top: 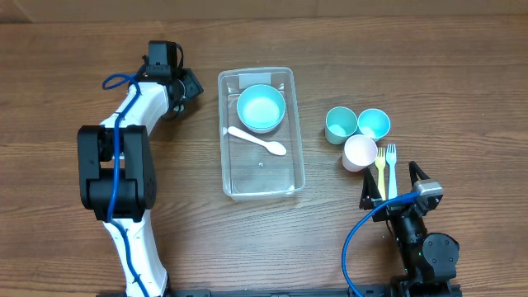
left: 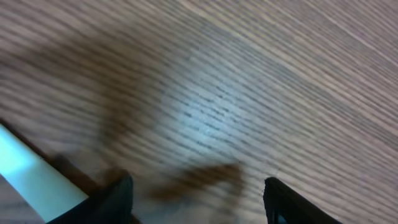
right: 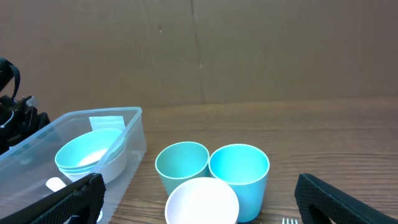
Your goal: Pack container
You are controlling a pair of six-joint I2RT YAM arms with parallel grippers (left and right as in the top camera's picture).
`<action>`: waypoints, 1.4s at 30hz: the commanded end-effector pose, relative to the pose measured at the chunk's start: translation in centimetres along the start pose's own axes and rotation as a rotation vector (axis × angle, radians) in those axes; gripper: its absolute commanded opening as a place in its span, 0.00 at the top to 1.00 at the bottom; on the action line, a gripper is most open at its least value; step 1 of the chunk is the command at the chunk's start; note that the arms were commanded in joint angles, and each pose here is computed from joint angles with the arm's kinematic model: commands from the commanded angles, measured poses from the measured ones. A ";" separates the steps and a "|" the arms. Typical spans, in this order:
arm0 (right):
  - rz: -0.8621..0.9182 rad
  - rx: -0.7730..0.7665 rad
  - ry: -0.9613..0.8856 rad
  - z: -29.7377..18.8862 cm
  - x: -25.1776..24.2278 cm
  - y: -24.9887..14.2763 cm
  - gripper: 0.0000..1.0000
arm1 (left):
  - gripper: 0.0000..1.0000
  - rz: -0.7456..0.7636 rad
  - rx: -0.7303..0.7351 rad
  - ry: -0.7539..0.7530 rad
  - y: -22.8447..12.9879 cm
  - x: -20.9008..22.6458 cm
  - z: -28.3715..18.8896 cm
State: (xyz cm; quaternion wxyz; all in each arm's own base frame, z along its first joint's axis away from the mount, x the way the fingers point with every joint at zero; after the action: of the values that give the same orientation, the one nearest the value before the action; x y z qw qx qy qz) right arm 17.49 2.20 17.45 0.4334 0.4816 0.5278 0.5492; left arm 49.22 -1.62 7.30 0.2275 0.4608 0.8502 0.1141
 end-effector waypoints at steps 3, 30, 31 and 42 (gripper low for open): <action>-0.003 -0.005 -0.012 0.0 -0.2 -0.2 0.00 | 0.34 0.017 0.059 0.054 -1.3 0.7 0.1; -0.003 -0.005 -0.012 0.0 -0.2 -0.2 0.00 | 0.43 -0.040 0.126 0.297 -2.3 3.3 -9.2; -0.003 -0.005 -0.012 0.0 -0.2 -0.2 0.00 | 0.43 -0.043 0.108 0.283 -2.0 3.1 -10.1; -0.003 -0.005 -0.012 0.0 -0.2 -0.2 0.00 | 0.40 0.012 -0.022 0.455 -1.5 5.4 -12.7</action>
State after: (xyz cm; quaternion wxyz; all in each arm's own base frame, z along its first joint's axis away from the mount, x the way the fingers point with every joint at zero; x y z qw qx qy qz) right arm 17.49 2.20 17.45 0.4335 0.4815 0.5277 0.5493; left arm 39.95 1.37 17.57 0.0766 0.4202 0.8861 0.1798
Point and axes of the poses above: each gripper's point midway between its finger pads, its own z axis out along the fingers, its own x axis along the line the jaws close on, y = z × x, the point moved 7 cm from there along -z, back along the fingers, and after that the axes turned 3 degrees about -z, right-handed, at the moved point
